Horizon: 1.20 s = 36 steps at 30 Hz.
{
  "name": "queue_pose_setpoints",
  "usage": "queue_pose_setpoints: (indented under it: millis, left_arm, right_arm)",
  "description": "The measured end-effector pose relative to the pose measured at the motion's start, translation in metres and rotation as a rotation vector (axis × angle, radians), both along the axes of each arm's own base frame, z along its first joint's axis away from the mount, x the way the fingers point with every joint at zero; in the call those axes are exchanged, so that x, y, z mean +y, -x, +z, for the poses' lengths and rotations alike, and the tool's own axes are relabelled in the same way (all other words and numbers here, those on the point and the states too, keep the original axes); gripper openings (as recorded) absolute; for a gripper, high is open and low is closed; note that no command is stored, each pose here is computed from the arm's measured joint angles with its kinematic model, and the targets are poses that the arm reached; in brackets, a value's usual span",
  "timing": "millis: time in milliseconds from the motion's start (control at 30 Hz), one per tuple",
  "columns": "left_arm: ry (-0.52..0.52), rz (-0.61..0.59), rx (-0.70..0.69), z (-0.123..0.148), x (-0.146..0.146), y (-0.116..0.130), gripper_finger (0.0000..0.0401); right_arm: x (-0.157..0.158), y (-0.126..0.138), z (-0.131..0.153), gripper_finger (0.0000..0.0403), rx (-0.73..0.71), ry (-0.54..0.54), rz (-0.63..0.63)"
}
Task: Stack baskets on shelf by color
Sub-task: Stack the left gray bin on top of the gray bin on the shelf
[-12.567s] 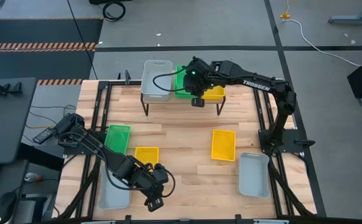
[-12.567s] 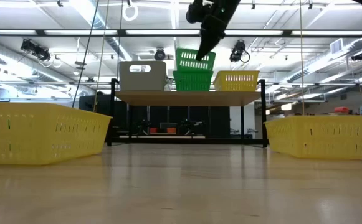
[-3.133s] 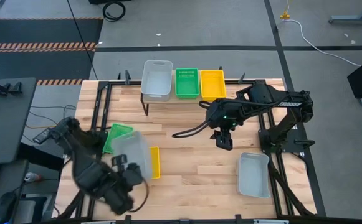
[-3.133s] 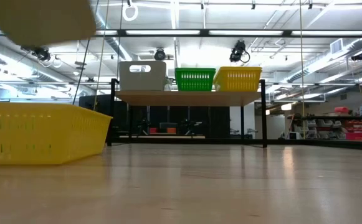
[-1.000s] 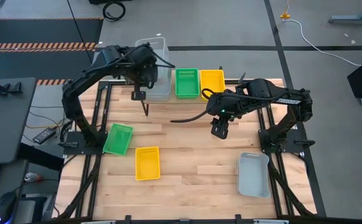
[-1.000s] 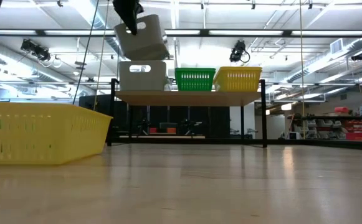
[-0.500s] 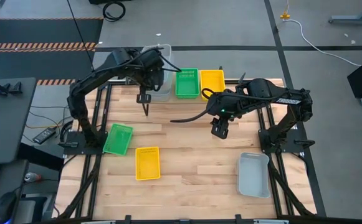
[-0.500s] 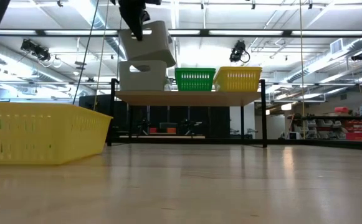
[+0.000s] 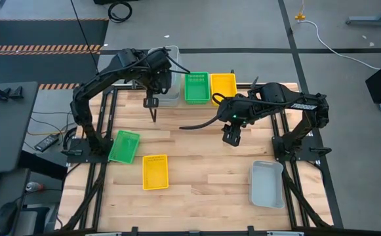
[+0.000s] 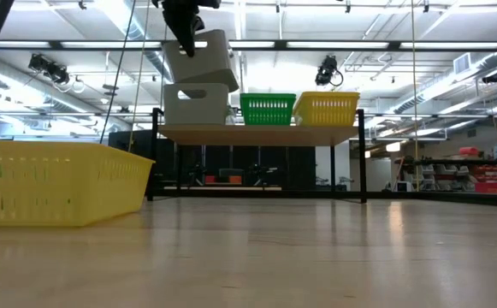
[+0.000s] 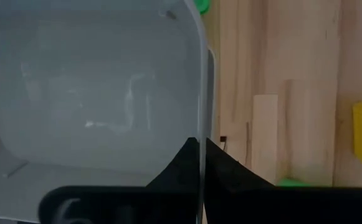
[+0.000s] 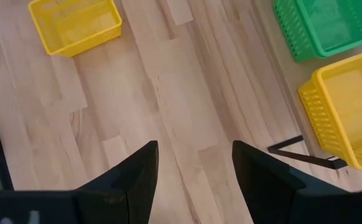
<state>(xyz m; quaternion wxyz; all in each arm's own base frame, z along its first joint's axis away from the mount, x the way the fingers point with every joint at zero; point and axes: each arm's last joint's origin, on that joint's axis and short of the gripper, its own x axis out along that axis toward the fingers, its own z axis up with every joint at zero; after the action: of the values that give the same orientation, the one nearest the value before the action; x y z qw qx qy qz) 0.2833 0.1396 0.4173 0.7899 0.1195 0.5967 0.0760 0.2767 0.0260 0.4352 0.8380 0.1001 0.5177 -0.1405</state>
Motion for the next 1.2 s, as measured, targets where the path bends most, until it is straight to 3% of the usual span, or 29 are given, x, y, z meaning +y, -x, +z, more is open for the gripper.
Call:
queue_pose_setpoints:
  millis: [267, 933, 1200]
  left_arm:
    - [0.024, 0.049, -0.014, 0.0, 0.009, 0.005, 0.0011]
    - [0.027, 0.054, -0.017, 0.0, 0.011, 0.006, 0.0098]
    - [-0.046, 0.092, 0.019, 0.0, 0.013, 0.007, 0.0099]
  right_arm:
    - [0.0, 0.0, 0.0, 0.0211, 0.0, -0.001, -0.001]
    - [0.0, 0.0, 0.0, 0.0211, 0.0, 0.005, 0.003]
    - [0.0, 0.0, 0.0, 0.0211, 0.001, 0.006, 0.006]
